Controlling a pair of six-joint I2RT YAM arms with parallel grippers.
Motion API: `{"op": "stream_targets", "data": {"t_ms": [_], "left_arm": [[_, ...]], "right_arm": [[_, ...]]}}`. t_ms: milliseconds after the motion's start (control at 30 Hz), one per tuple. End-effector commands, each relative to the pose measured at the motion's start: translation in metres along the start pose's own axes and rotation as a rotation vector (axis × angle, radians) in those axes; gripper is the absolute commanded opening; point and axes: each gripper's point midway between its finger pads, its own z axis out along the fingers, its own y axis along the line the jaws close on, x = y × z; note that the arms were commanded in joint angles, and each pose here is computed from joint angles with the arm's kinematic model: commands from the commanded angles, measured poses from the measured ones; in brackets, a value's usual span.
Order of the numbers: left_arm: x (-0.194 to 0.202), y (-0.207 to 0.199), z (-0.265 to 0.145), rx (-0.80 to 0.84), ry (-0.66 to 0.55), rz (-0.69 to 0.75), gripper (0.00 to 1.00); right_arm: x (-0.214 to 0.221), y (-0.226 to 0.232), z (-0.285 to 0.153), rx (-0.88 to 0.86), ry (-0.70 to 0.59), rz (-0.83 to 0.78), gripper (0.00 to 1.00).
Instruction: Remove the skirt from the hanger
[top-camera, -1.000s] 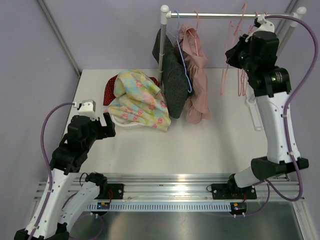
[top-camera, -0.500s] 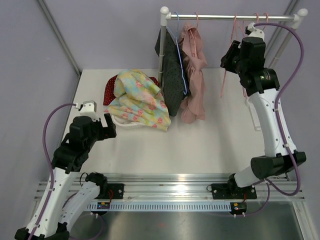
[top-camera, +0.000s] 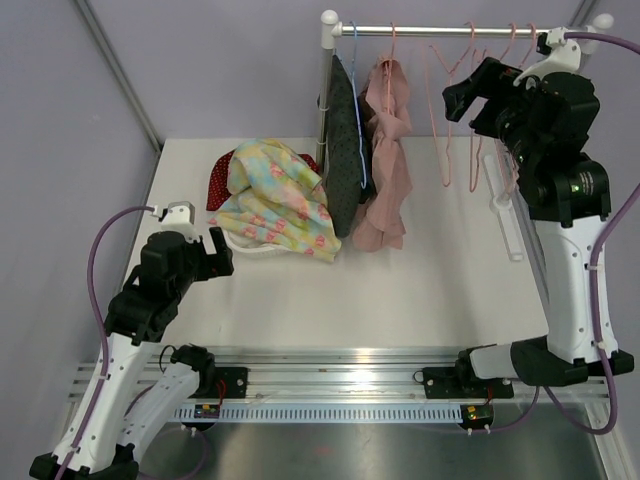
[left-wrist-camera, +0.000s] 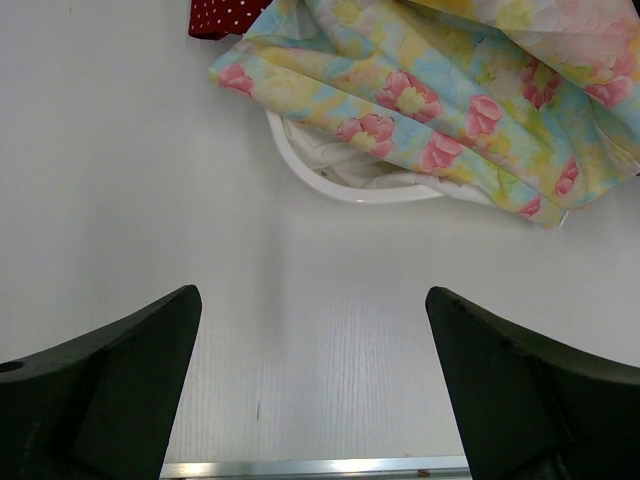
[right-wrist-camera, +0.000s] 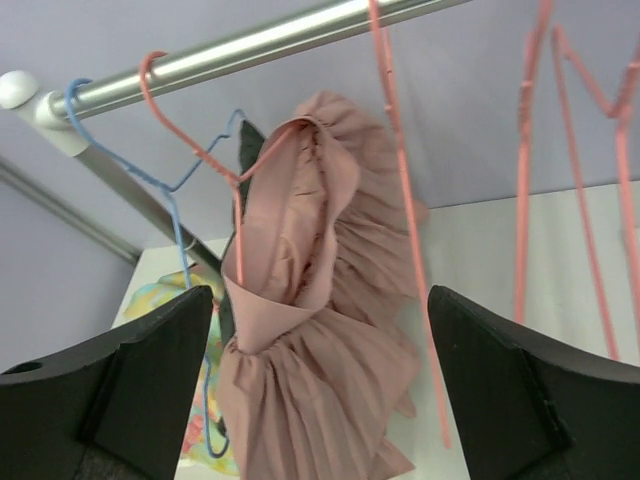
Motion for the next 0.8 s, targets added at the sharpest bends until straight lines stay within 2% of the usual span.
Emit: {"op": "stream_targets", "data": {"t_ms": [0,167,333,700,767], "left_arm": [[-0.01,-0.006,0.0,0.023,-0.038,-0.01,0.99],[-0.01,-0.005,-0.001,0.024,-0.041,-0.011,0.99],[-0.01,-0.006,-0.001,0.027,-0.041,-0.011,0.99],[-0.01,-0.008,0.0,0.037,-0.042,-0.01,0.99],[-0.01,-0.008,0.0,0.038,-0.041,-0.01,0.99]], "right_arm": [[0.005,0.031,0.021,-0.148,0.052,0.043,0.96],[0.015,0.05,0.056,-0.201,0.097,0.077,0.93],[0.044,0.063,0.093,-0.221,0.175,0.067,0.91],[0.075,0.075,0.124,-0.238,0.208,0.095,0.91],[0.079,0.077,0.13,-0.241,0.211,0.094,0.83]]}}
